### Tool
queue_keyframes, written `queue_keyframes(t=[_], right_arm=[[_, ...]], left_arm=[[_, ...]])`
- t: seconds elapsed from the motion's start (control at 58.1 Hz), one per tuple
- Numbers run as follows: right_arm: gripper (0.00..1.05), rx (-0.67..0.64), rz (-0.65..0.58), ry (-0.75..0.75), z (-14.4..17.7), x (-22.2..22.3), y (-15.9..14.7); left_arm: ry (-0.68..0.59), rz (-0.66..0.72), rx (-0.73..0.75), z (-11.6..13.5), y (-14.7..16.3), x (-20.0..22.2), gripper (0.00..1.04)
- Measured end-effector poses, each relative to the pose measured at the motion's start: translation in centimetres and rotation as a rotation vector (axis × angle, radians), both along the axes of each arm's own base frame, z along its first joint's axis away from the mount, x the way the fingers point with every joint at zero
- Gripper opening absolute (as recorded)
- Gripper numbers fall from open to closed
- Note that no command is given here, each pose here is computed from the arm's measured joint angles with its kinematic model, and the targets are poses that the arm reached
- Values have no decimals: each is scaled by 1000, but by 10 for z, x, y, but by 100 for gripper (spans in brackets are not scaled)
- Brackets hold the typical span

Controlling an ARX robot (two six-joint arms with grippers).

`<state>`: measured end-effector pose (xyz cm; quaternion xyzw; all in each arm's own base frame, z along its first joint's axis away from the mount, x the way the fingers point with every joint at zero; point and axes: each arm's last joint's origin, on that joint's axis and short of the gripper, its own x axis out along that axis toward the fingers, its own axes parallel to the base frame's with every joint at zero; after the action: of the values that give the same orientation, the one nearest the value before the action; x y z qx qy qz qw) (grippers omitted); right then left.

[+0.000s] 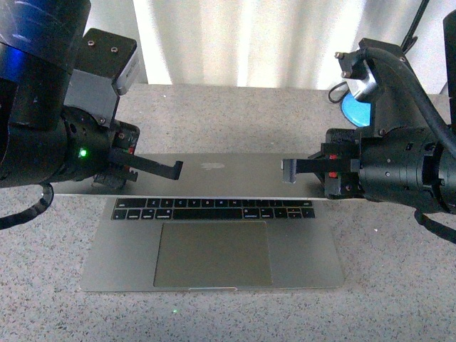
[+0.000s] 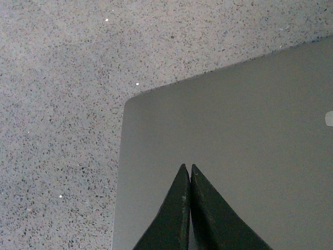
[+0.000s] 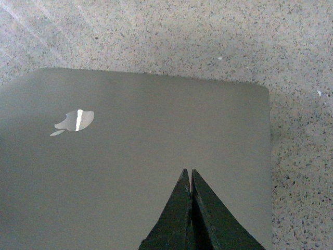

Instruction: Close laptop

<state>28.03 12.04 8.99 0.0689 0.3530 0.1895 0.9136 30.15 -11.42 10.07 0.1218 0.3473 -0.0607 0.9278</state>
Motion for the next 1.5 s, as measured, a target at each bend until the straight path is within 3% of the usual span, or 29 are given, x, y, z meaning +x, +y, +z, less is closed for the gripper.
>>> queue_keyframes(t=[0.619,1.497], right_arm=[[1,-33,-5,26,-8,-2,-8],[1,-41,12,56,-22,-10,-3]], left_arm=[[42,33,-38,-25,-1,-7,4],[56,45,-41,-32,3,-10,4]])
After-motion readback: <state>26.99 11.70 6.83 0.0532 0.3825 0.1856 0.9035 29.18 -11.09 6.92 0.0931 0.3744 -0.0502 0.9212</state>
